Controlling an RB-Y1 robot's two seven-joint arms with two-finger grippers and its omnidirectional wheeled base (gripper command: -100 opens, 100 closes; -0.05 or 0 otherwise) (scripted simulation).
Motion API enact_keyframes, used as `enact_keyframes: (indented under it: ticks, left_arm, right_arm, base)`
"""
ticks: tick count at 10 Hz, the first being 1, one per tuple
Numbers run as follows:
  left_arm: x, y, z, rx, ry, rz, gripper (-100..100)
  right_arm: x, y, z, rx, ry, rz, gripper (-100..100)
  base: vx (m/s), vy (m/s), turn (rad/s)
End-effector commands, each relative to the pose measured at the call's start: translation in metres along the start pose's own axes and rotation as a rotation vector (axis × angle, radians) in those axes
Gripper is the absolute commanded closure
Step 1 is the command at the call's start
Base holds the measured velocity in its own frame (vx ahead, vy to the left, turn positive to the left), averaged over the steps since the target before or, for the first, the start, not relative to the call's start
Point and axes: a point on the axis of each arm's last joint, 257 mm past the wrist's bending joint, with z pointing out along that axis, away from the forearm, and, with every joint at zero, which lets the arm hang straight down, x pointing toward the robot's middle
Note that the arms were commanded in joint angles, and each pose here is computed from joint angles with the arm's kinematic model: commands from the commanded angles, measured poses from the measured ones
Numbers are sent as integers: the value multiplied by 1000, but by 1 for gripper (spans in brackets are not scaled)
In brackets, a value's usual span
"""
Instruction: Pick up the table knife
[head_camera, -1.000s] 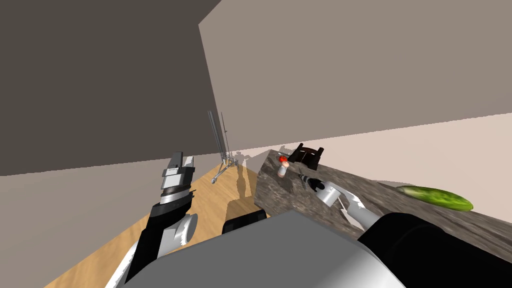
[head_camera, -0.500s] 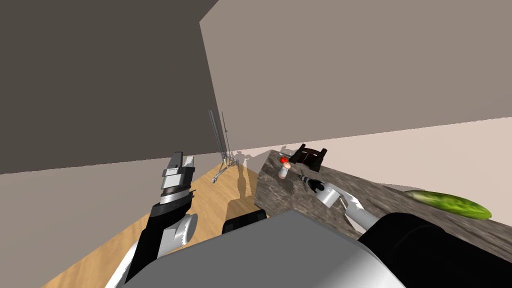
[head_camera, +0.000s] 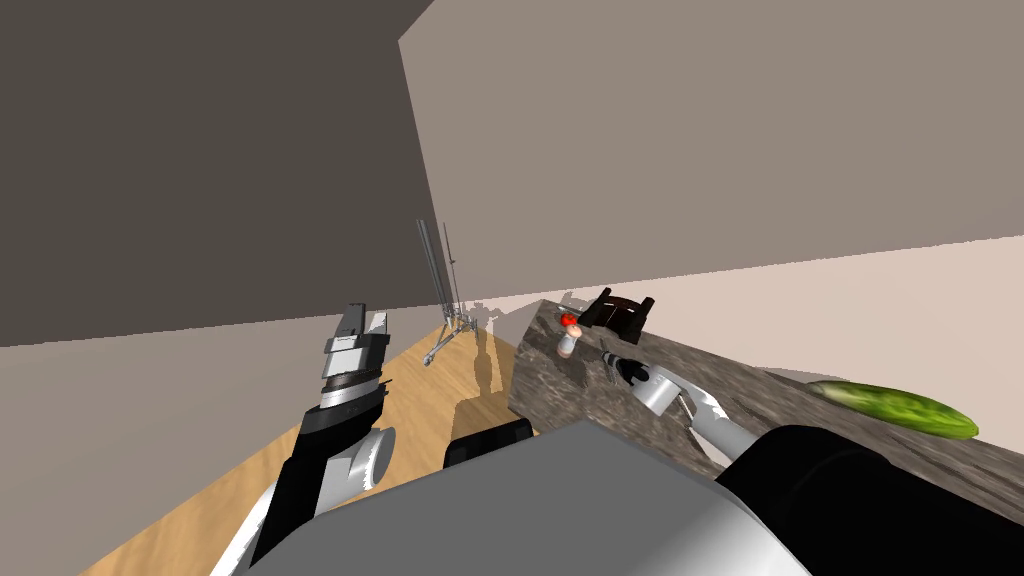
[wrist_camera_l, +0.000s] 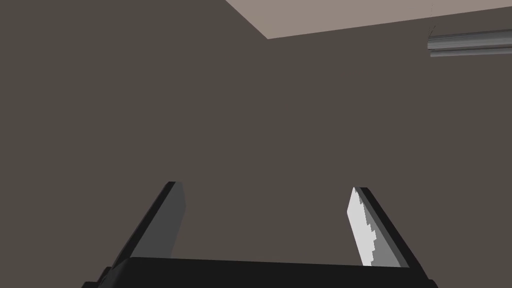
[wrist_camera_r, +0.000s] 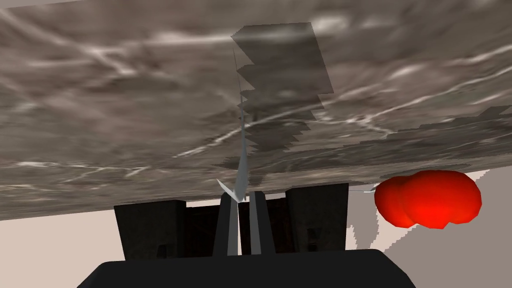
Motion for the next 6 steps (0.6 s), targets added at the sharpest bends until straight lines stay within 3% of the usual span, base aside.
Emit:
enact_keyframes:
  ticks: [1,2,5,6]
  left_arm:
    - [0,0,0,0,0,0,0]
    - [0,0,0,0,0,0,0]
    - [0,0,0,0,0,0,0]
    - [0,0,0,0,0,0,0]
  right_arm:
    - [0,0,0,0,0,0,0]
    - [-5,7,-4,-14,0,1,100]
    - [-7,9,-5,-18,-1,-2,100]
    - [-7,10,-6,-18,0,-2,0]
  base:
    - [0,0,0]
    - [-8,14,-64]
    - [-19,21,-32]
    - [0,0,0]
